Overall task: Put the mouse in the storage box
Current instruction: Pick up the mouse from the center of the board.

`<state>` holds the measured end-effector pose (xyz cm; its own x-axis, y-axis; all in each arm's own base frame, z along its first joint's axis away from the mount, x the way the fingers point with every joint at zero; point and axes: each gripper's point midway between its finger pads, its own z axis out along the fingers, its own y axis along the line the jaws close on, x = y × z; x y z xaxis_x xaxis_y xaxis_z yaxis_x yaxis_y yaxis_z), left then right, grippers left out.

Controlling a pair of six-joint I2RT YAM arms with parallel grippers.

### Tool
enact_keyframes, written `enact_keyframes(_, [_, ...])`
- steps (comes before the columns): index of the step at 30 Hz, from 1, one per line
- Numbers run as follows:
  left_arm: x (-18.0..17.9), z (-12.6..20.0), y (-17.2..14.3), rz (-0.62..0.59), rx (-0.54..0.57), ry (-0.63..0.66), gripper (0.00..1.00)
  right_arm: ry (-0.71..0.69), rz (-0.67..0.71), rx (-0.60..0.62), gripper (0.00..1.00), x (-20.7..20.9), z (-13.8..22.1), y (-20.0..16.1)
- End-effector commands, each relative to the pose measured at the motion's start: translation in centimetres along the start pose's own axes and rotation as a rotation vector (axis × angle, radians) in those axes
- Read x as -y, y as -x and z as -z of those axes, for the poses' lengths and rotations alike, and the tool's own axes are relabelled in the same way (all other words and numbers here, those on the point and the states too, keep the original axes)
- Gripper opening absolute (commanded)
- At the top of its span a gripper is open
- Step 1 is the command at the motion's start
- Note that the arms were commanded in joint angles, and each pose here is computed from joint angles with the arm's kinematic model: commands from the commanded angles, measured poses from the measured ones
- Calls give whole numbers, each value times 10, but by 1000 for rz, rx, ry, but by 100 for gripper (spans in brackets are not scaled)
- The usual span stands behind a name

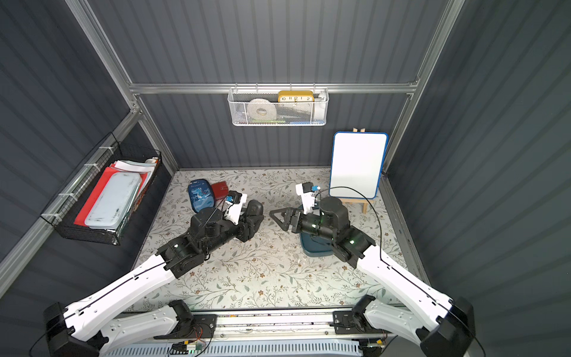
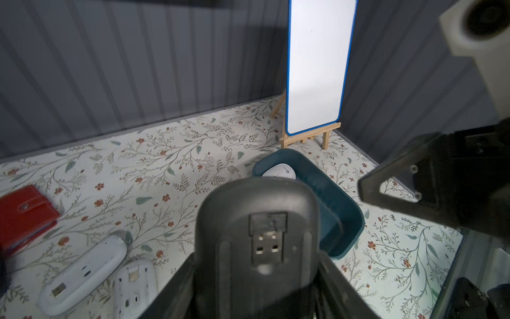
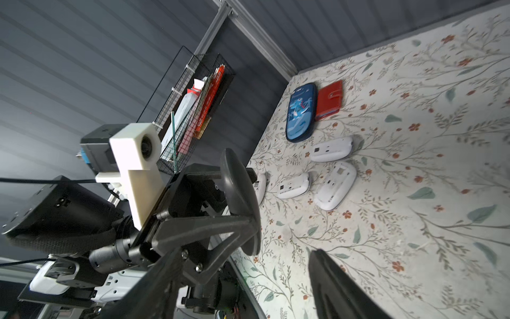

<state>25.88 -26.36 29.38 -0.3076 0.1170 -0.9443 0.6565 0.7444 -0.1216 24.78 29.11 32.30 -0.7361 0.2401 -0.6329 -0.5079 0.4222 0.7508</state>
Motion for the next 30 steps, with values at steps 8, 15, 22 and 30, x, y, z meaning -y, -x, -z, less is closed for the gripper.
enact_keyframes(8, [18,8,16,-73,70,-99,41,29,66,-18,69,-23,-43,1])
enact_keyframes(15, [23,13,15,-62,73,-128,41,-18,135,-37,59,-15,-53,-2])
enact_keyframes(22, [25,12,10,-50,59,-144,41,-46,138,-64,49,-7,-61,-5])
enact_keyframes(30, [25,9,8,-33,47,-143,48,-50,144,-104,23,-1,-68,-13])
